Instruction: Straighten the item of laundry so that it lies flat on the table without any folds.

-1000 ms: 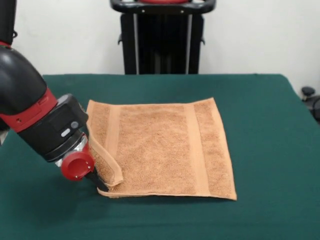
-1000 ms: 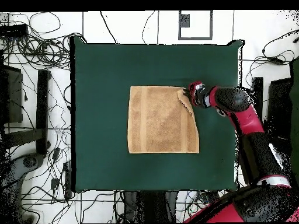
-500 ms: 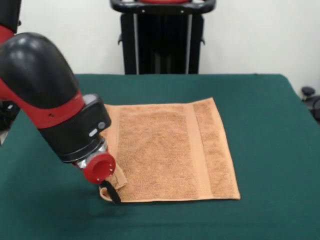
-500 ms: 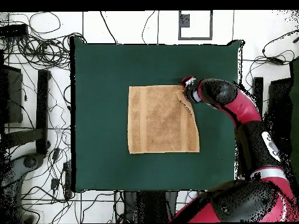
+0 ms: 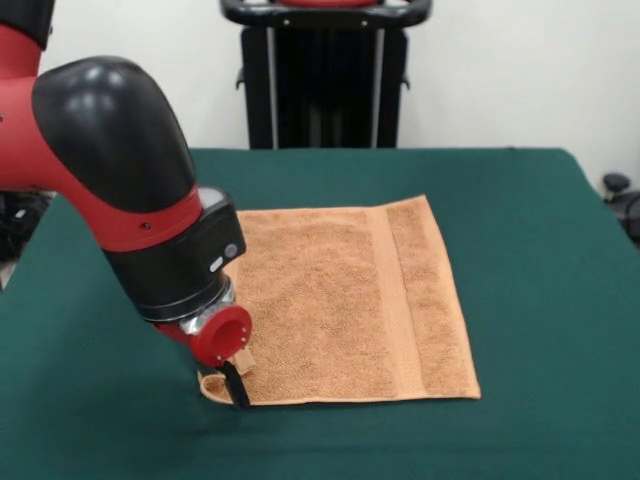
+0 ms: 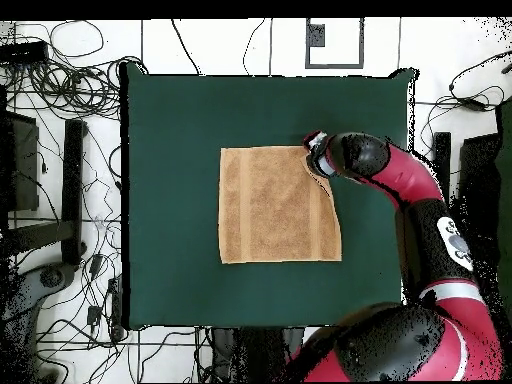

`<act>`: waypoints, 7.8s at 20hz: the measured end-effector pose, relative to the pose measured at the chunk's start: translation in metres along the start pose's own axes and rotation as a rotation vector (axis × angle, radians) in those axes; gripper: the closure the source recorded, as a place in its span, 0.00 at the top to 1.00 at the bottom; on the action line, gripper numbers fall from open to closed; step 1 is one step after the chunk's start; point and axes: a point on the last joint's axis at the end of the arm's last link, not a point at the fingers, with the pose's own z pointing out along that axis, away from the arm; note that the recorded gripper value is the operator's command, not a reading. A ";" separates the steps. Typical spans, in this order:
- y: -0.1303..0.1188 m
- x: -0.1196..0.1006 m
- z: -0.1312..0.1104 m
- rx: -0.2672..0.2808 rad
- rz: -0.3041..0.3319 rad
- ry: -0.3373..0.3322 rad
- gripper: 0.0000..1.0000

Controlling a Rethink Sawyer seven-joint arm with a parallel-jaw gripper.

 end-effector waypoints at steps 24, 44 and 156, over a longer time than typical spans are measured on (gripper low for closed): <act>0.003 0.003 0.001 0.034 -0.022 -0.020 1.00; -0.011 0.001 0.000 0.070 -0.026 -0.032 0.00; -0.018 0.012 -0.063 0.305 -0.207 -0.204 1.00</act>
